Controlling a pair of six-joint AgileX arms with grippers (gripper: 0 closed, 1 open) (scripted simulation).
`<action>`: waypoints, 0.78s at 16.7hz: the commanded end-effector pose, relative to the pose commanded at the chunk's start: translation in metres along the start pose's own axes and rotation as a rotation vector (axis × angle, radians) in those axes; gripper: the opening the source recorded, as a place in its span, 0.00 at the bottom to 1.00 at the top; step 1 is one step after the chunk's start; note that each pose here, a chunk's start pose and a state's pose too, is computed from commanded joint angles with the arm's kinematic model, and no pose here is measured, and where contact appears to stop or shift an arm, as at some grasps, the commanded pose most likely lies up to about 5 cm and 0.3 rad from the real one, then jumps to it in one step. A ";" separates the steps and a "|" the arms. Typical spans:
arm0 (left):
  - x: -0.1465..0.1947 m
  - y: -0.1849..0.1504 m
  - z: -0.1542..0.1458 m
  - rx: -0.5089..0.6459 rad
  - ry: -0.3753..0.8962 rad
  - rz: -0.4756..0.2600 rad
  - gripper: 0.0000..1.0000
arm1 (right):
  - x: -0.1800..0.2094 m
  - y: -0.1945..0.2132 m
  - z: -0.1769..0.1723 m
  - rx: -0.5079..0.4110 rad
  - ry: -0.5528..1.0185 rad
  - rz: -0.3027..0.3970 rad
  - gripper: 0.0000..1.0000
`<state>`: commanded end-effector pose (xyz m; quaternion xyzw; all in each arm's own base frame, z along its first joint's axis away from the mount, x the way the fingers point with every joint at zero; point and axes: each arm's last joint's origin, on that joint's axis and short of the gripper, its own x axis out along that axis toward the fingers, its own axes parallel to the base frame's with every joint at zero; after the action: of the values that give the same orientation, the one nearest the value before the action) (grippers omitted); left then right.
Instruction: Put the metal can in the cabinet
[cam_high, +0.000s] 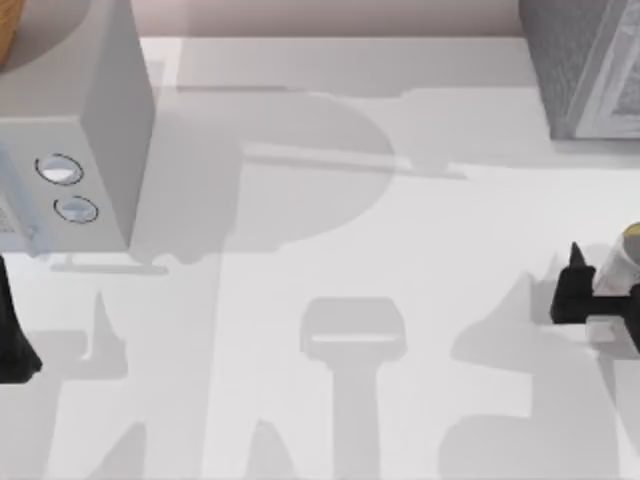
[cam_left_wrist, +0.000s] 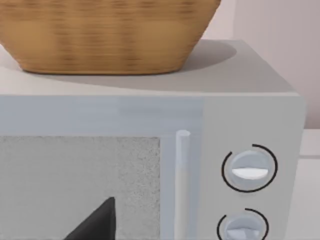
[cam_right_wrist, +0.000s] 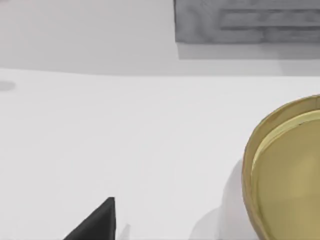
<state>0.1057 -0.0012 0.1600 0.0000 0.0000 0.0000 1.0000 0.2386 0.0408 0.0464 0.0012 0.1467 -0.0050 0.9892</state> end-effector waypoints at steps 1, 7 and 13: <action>0.000 0.000 0.000 0.000 0.000 0.000 1.00 | 0.000 0.000 0.000 0.000 0.000 0.000 1.00; 0.000 0.000 0.000 0.000 0.000 0.000 1.00 | 0.000 0.000 0.000 0.000 0.000 0.000 0.77; 0.000 0.000 0.000 0.000 0.000 0.000 1.00 | 0.000 0.000 0.000 0.000 0.000 0.000 0.32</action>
<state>0.1057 -0.0012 0.1600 0.0000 0.0000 0.0000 1.0000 0.2389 0.0408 0.0463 0.0012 0.1467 -0.0050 0.9892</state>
